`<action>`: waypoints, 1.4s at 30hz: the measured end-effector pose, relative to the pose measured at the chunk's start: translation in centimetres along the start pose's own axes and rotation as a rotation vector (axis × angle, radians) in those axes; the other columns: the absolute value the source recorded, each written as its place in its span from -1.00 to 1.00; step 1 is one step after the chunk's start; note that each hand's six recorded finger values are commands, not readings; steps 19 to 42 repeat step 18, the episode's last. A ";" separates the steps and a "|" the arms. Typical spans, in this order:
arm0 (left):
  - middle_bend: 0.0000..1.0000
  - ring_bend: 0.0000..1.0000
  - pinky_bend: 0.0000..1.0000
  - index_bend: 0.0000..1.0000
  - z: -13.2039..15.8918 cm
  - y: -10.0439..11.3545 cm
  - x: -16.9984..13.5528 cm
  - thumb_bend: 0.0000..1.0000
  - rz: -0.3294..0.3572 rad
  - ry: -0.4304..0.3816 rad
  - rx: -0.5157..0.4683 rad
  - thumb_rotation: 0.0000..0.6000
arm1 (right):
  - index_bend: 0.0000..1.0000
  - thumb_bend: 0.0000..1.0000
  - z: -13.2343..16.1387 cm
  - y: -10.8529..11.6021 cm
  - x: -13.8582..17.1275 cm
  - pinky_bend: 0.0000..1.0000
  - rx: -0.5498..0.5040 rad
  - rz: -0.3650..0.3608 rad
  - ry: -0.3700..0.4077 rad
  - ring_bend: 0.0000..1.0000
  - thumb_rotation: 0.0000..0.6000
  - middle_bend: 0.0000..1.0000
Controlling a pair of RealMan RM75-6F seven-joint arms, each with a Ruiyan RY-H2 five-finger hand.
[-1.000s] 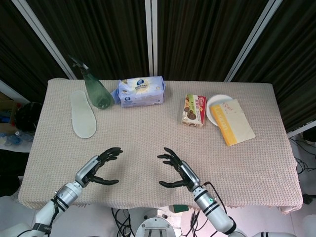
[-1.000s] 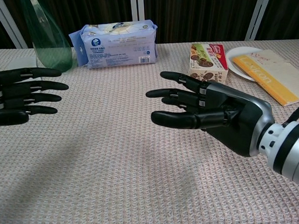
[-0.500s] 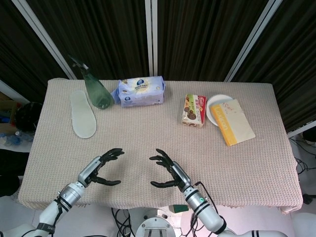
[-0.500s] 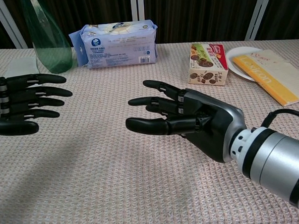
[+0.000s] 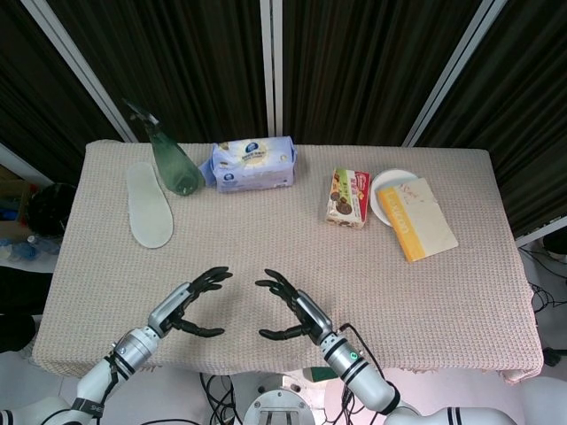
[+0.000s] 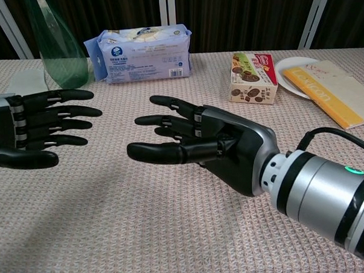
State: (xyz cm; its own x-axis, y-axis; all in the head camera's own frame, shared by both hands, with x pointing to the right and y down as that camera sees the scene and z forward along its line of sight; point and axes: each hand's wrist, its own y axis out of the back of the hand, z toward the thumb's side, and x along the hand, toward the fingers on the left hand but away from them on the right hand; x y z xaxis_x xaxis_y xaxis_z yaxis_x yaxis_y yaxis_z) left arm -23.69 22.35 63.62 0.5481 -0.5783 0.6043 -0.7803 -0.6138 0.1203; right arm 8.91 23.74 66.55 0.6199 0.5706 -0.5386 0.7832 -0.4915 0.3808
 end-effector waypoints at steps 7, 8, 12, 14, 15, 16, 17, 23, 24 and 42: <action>-0.80 -0.87 -0.75 -0.83 -0.1 -0.1 0.1 -1.00 -0.005 0.006 0.007 1.00 | -1.00 -0.91 -0.1 0.1 -0.4 -1.00 -0.008 -0.014 0.000 -1.00 1.00 -0.77; -0.80 -0.87 -0.75 -0.83 -0.1 -0.1 0.1 -1.00 -0.004 0.007 0.005 1.00 | -1.00 -0.91 -0.1 0.1 -0.5 -1.00 -0.008 -0.015 0.000 -1.00 1.00 -0.77; -0.80 -0.87 -0.76 -0.83 0.0 0.0 0.2 -1.00 0.000 0.006 0.002 1.00 | -1.00 -0.91 -0.2 0.1 -0.7 -1.00 -0.006 -0.017 -0.001 -1.00 1.00 -0.77; -0.80 -0.87 -0.75 -0.83 0.0 0.0 0.2 -1.00 -0.001 0.006 0.003 1.00 | -1.00 -0.91 -0.3 0.0 -0.7 -1.00 -0.002 -0.018 0.000 -1.00 1.00 -0.77; -0.80 -0.87 -0.75 -0.83 0.0 0.0 0.2 -1.00 -0.001 0.007 0.002 1.00 | -1.00 -0.91 -0.3 0.0 -0.8 -1.00 -0.001 -0.017 0.000 -1.00 1.00 -0.78; -0.80 -0.87 -0.75 -0.83 0.0 0.0 0.2 -1.00 0.000 0.008 0.000 1.00 | -1.00 -0.91 -0.3 0.0 -0.8 -1.00 -0.001 -0.016 -0.001 -1.00 1.00 -0.78; -0.80 -0.87 -0.75 -0.83 0.0 0.0 0.2 -1.00 -0.001 0.009 -0.002 1.00 | -1.00 -0.88 -0.3 0.0 -0.8 -1.00 0.000 -0.016 -0.002 -1.00 1.00 -0.78; -0.80 -0.87 -0.75 -0.83 0.0 0.0 0.2 -1.00 -0.001 0.009 -0.002 1.00 | -1.00 -0.83 -0.4 0.0 -0.9 -1.00 0.000 -0.017 -0.003 -1.00 1.00 -0.78; -0.80 -0.87 -0.75 -0.83 0.0 0.0 0.2 -1.00 -0.001 0.009 -0.002 1.00 | -1.00 -0.83 -0.4 0.0 -0.9 -1.00 0.000 -0.017 -0.003 -1.00 1.00 -0.78; -0.80 -0.87 -0.75 -0.83 0.0 0.0 0.2 -1.00 -0.001 0.009 -0.002 1.00 | -1.00 -0.83 -0.4 0.0 -0.9 -1.00 0.000 -0.017 -0.003 -1.00 1.00 -0.78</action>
